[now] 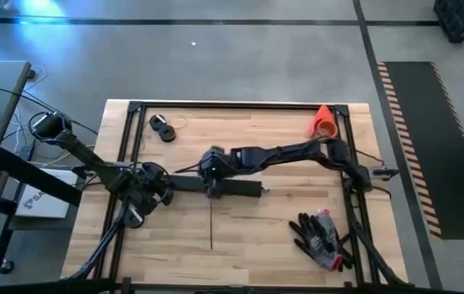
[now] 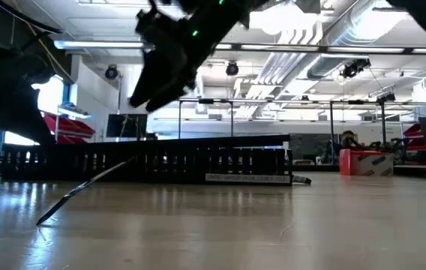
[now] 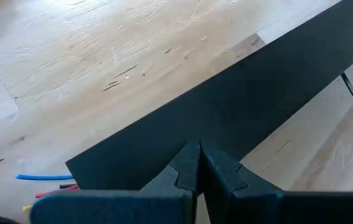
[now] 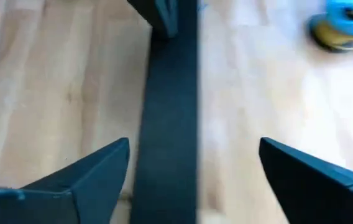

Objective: Ziptie cables
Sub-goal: Close the black cable duct

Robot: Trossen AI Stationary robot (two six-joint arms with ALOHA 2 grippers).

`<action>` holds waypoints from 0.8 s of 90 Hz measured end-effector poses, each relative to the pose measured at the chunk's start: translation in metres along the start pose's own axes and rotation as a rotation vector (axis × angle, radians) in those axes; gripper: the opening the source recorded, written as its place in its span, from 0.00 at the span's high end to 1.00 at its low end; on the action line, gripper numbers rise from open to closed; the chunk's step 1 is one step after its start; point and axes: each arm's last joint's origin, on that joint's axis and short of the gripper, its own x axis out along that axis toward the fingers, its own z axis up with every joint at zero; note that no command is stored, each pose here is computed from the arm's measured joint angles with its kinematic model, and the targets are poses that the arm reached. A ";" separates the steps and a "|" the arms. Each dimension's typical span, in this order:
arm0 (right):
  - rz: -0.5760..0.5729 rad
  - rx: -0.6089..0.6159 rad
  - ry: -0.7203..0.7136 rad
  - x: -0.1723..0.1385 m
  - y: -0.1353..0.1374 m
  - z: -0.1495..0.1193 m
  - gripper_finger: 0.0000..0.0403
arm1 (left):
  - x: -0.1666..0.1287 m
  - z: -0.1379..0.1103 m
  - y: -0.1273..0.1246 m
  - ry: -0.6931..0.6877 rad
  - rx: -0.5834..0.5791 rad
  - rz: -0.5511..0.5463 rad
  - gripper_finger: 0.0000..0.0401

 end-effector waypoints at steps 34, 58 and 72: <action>0.048 0.098 -0.234 -0.032 0.024 -0.093 0.58 | -0.001 -0.001 0.000 -0.003 0.015 -0.008 1.00; 0.056 0.129 -0.165 -0.005 0.029 -0.130 0.94 | -0.002 -0.001 0.000 0.002 0.005 -0.014 1.00; 0.047 0.137 -0.154 -0.004 0.029 -0.135 0.98 | -0.006 0.002 -0.004 0.010 -0.003 -0.027 1.00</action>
